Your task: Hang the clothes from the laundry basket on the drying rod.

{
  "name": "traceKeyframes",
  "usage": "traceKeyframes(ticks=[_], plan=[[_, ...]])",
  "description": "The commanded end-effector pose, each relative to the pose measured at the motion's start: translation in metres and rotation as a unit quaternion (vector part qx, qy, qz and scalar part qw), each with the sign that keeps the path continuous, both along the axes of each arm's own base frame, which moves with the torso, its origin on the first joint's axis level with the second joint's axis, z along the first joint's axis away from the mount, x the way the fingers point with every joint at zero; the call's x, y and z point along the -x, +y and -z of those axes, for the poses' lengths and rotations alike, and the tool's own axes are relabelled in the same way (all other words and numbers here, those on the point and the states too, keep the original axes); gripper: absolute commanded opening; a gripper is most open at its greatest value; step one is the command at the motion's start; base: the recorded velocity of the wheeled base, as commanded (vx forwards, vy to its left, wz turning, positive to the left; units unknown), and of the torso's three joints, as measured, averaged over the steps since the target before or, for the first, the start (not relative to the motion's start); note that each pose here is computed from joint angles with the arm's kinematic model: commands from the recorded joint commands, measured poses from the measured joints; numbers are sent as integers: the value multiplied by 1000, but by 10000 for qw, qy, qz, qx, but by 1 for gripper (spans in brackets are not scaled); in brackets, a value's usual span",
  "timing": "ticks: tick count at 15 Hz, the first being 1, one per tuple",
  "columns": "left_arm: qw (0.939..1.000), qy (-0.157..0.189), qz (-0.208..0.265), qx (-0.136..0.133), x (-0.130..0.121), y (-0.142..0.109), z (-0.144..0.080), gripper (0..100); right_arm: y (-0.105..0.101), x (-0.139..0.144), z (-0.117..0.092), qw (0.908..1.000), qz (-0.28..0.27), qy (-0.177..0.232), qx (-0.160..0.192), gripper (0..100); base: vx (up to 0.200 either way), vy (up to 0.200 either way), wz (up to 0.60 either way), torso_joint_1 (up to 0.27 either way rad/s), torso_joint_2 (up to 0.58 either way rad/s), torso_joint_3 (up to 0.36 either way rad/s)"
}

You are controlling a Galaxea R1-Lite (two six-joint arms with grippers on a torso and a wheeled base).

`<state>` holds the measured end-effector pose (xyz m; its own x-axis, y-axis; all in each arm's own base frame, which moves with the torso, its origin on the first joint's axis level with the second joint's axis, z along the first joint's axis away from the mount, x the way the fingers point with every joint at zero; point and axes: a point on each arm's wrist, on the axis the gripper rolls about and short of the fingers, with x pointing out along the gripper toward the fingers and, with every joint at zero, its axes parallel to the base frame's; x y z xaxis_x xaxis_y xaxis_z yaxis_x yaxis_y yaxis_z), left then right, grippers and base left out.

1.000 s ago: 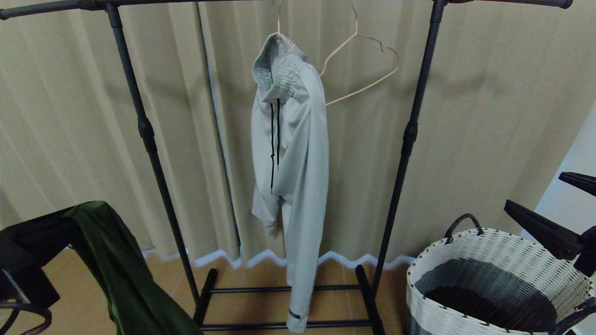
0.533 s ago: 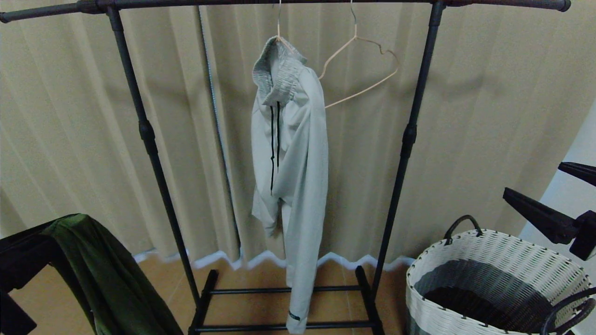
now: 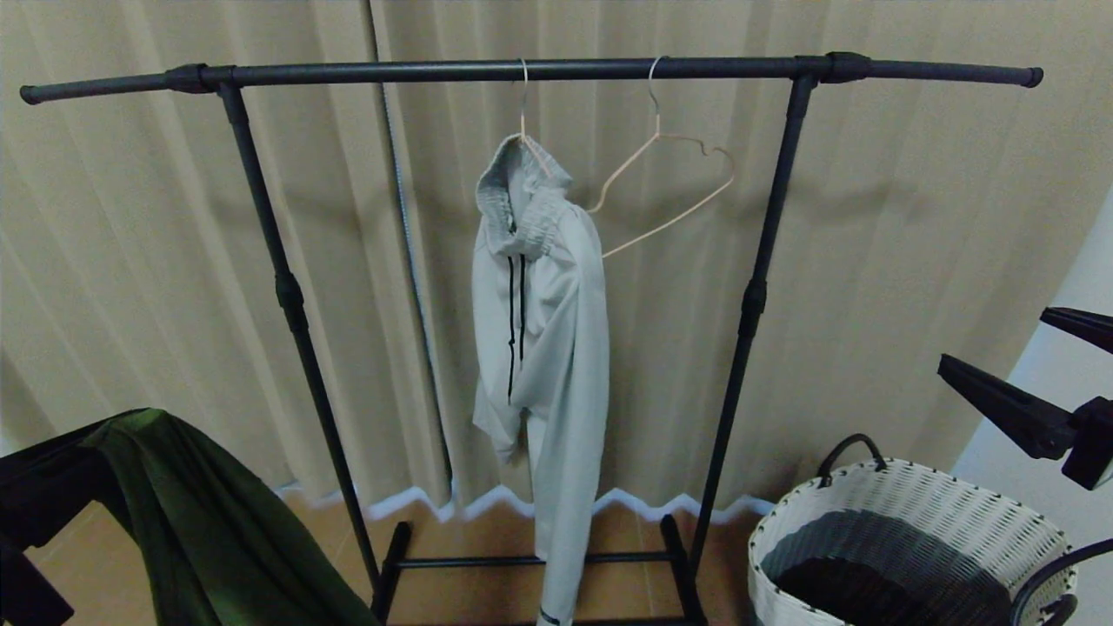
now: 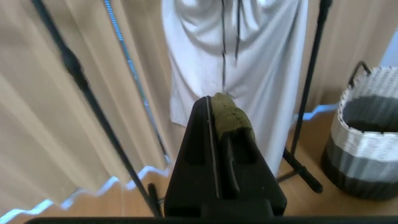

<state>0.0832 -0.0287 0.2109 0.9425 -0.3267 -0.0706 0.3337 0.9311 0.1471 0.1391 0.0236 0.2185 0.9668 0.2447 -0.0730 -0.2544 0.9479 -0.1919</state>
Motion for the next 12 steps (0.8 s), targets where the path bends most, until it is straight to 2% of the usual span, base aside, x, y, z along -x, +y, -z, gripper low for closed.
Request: traceKeyframes(ticks=[1, 6, 12], plan=[[10000, 42, -11, -18, -1, 0, 2, 0, 0, 1, 0, 10000, -4, -14, -1, 100, 0, 0, 0, 159, -456, -315], [10000, 20, -11, -11, 0, 0, 2, 0, 0, 1, 0, 10000, -4, -7, 0, 100, 0, 0, 0, 172, -464, -304], [9998, 74, 3, -207, 4, 1, 12, 0, -2, 8, 12, 9999, 69, 135, 65, 100, 0, 0, 0, 204, -488, -294]])
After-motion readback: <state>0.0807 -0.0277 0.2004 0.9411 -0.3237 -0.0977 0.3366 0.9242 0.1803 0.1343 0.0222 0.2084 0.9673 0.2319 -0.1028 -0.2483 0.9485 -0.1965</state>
